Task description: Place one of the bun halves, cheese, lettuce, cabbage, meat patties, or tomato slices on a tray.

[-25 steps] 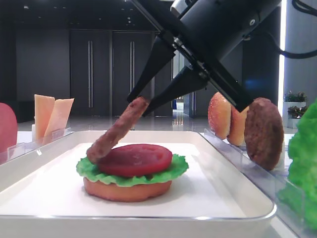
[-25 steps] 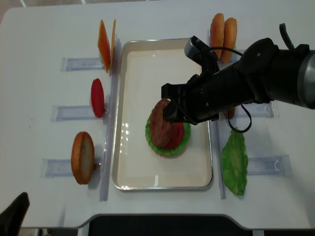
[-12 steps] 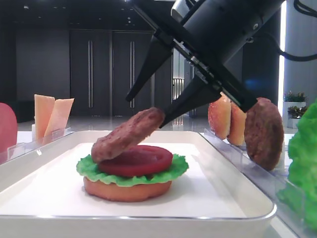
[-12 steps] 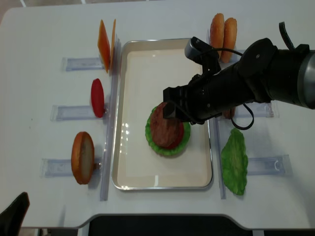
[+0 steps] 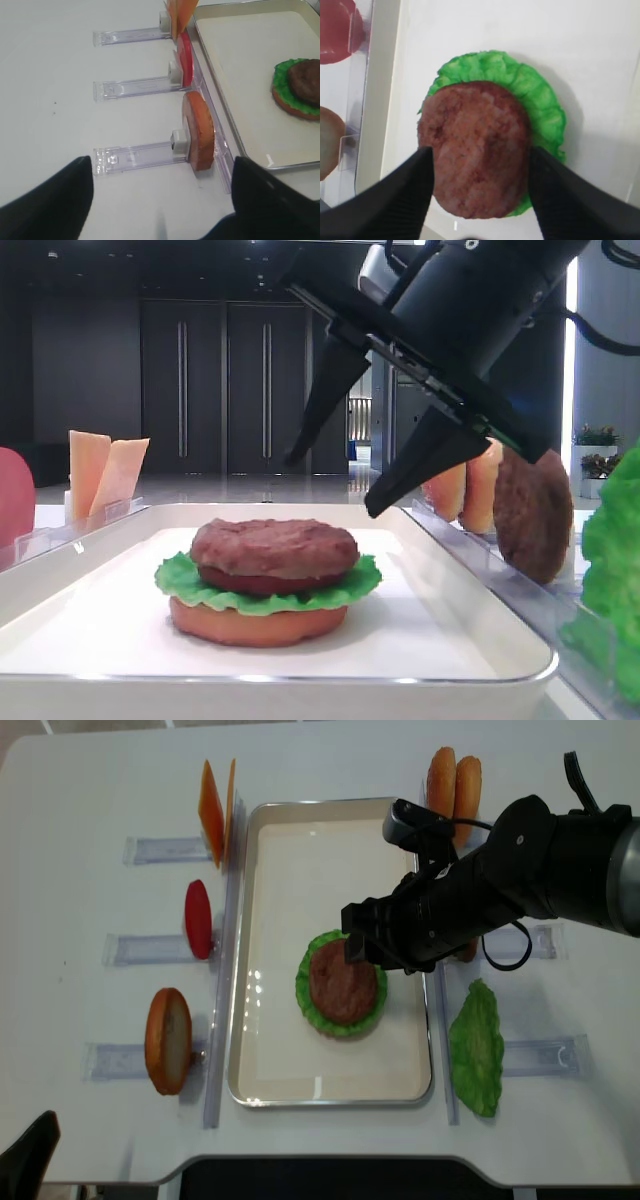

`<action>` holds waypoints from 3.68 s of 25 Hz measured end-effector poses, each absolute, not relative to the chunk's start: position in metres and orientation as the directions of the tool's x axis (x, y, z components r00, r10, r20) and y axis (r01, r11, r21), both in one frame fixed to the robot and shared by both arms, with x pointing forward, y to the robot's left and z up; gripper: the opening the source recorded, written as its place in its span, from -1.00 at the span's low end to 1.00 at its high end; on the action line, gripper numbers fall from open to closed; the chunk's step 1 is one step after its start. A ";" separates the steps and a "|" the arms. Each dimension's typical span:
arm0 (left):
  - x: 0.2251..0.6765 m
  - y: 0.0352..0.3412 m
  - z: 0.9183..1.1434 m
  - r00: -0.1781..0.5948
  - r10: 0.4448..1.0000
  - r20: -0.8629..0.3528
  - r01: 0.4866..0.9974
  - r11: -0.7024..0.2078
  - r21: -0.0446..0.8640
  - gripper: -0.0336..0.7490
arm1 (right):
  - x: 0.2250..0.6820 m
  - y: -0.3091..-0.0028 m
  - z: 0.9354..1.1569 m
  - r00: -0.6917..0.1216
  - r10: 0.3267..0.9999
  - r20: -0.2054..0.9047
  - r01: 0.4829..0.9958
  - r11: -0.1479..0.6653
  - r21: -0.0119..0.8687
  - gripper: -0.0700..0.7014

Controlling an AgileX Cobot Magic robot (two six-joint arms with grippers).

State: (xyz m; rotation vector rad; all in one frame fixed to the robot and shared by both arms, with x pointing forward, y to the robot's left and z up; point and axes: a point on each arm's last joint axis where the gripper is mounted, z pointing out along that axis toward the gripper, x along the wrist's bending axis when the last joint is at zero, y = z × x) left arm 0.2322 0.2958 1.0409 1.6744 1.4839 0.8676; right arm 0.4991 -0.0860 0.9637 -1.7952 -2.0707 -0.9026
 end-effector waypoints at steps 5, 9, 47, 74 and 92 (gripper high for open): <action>0.232 0.296 1.041 0.109 0.994 0.020 0.505 -0.073 0.860 0.77 | 0.504 -0.090 0.986 -0.225 0.833 0.505 0.944 0.060 0.323 0.22; 0.232 0.296 1.041 0.109 0.994 0.020 0.505 -0.073 0.860 0.77 | 0.507 -0.093 1.005 -0.222 0.866 0.447 0.944 0.077 0.320 0.22; 0.232 0.296 1.041 0.109 0.994 0.020 0.505 -0.073 0.860 0.77 | 0.558 -0.306 1.078 0.101 0.994 0.028 0.971 -0.105 0.217 0.44; 0.232 0.296 1.041 0.109 0.994 0.020 0.505 -0.073 0.860 0.77 | 0.279 -0.299 1.134 0.045 0.999 0.021 0.662 -0.045 0.748 0.44; 0.232 0.295 1.041 0.117 0.993 0.008 0.505 -0.066 0.861 0.77 | 0.225 -0.296 1.051 0.030 1.000 0.003 0.529 -0.018 0.849 0.44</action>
